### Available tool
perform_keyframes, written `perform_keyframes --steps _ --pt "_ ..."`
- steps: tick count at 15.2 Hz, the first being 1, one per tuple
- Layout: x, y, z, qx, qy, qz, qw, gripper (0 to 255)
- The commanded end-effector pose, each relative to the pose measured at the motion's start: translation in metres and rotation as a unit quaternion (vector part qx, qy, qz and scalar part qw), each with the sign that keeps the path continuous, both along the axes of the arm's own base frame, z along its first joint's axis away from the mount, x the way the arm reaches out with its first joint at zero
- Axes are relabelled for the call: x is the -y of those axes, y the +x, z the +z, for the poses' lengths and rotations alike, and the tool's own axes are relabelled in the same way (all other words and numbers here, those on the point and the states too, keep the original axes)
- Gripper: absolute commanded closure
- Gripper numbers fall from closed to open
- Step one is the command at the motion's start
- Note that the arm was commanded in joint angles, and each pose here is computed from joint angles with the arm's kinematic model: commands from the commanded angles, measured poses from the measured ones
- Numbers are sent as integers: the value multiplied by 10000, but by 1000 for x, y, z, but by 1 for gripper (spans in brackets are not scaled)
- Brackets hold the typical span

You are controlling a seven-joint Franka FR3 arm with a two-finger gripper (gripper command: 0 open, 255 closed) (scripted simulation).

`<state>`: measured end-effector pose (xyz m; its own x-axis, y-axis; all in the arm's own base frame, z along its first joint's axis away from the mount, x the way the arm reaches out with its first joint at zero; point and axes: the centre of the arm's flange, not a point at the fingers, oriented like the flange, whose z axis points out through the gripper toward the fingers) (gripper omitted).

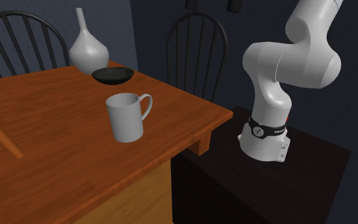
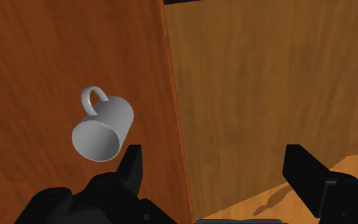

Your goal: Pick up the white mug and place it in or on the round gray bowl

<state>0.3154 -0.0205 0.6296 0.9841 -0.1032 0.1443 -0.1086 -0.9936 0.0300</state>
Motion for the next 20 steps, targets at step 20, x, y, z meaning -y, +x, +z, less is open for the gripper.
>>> perform_keyframes --steps 20 --pt "131 119 -165 -232 62 -1540 9878 0"
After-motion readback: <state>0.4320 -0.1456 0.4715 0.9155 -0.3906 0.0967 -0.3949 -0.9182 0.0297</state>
